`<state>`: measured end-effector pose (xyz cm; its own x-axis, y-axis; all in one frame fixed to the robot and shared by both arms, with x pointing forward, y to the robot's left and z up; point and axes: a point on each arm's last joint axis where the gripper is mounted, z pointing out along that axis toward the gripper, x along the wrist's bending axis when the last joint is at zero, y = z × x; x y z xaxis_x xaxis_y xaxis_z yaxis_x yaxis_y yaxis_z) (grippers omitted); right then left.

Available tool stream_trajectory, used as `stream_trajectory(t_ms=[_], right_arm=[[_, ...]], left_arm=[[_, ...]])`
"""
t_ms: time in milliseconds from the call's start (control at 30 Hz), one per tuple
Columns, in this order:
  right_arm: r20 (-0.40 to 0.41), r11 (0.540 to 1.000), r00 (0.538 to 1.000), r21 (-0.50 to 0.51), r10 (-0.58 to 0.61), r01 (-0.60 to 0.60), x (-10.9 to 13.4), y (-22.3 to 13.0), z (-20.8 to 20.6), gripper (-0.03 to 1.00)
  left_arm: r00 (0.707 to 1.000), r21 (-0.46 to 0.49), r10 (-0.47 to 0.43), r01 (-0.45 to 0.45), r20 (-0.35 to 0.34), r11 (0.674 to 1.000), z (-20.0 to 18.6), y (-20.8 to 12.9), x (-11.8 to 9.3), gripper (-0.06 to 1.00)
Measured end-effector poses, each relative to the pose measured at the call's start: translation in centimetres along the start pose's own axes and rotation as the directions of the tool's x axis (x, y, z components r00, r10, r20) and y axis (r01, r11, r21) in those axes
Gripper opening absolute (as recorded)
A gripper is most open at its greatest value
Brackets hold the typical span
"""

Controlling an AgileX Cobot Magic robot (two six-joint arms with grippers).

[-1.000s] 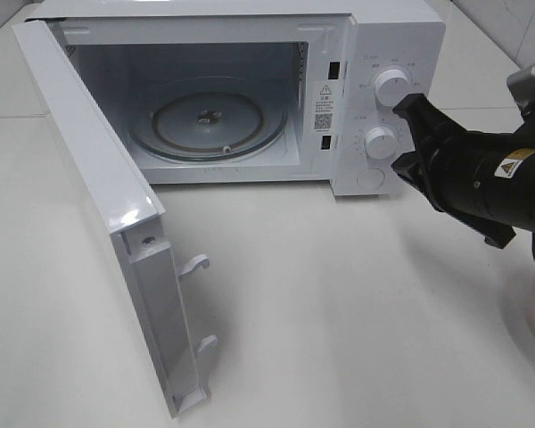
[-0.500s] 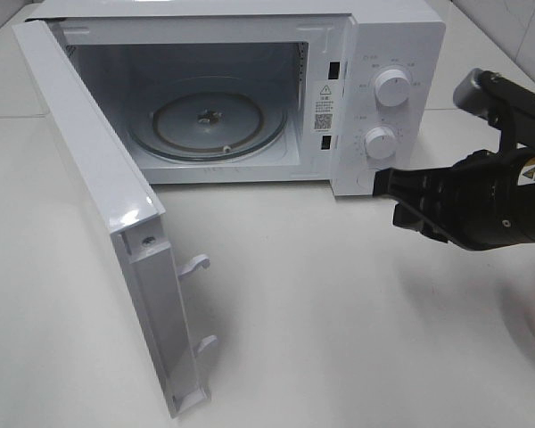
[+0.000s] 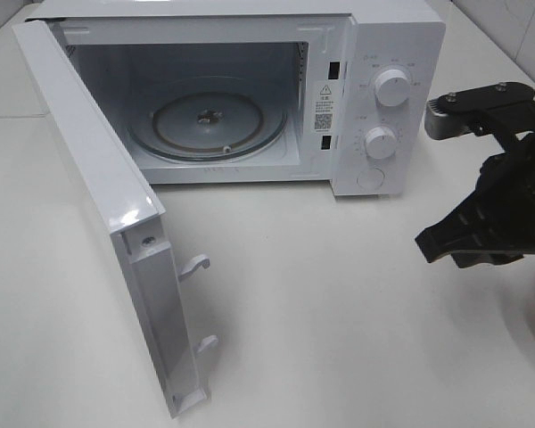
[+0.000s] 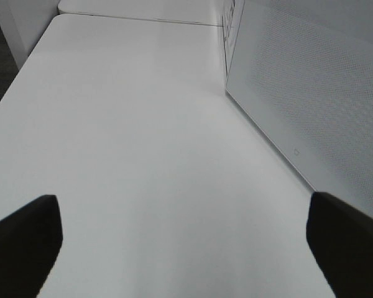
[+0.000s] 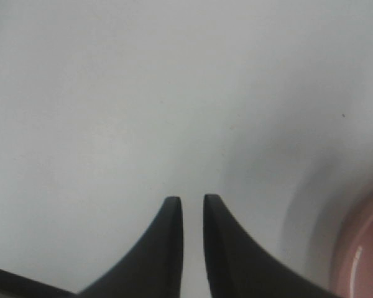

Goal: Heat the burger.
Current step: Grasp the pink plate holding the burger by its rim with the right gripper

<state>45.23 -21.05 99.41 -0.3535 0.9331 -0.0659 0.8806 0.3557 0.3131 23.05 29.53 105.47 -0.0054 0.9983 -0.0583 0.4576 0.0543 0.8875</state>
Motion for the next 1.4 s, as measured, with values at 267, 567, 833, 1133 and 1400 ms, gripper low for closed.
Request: stream_trajectory(t_ms=[267,567,833,1133,1400], right_arm=[[0.088,0.982,0.991,0.149,0.1,-0.113,-3.5,-0.5,-1.4,0.11],[0.149,0.944,0.964,0.216,0.222,-0.251,-6.8,-1.8,-1.6,0.13],[0.172,0.937,0.948,0.18,0.269,-0.298,-8.0,-2.2,-2.4,0.25],[0.213,0.947,0.947,0.162,0.241,-0.278,-8.5,-2.4,-3.0,0.94],[0.214,0.949,0.949,0.164,0.23,-0.268,-8.6,-2.4,-3.0,0.99]], left_arm=[[1.0,0.0,0.0,0.0,0.0,1.0,0.0,0.0,0.0,0.99],[1.0,0.0,0.0,0.0,0.0,1.0,0.0,0.0,0.0,0.99],[1.0,0.0,0.0,0.0,0.0,1.0,0.0,0.0,0.0,0.99],[1.0,0.0,0.0,0.0,0.0,1.0,0.0,0.0,0.0,0.99],[1.0,0.0,0.0,0.0,0.0,1.0,0.0,0.0,0.0,0.99]])
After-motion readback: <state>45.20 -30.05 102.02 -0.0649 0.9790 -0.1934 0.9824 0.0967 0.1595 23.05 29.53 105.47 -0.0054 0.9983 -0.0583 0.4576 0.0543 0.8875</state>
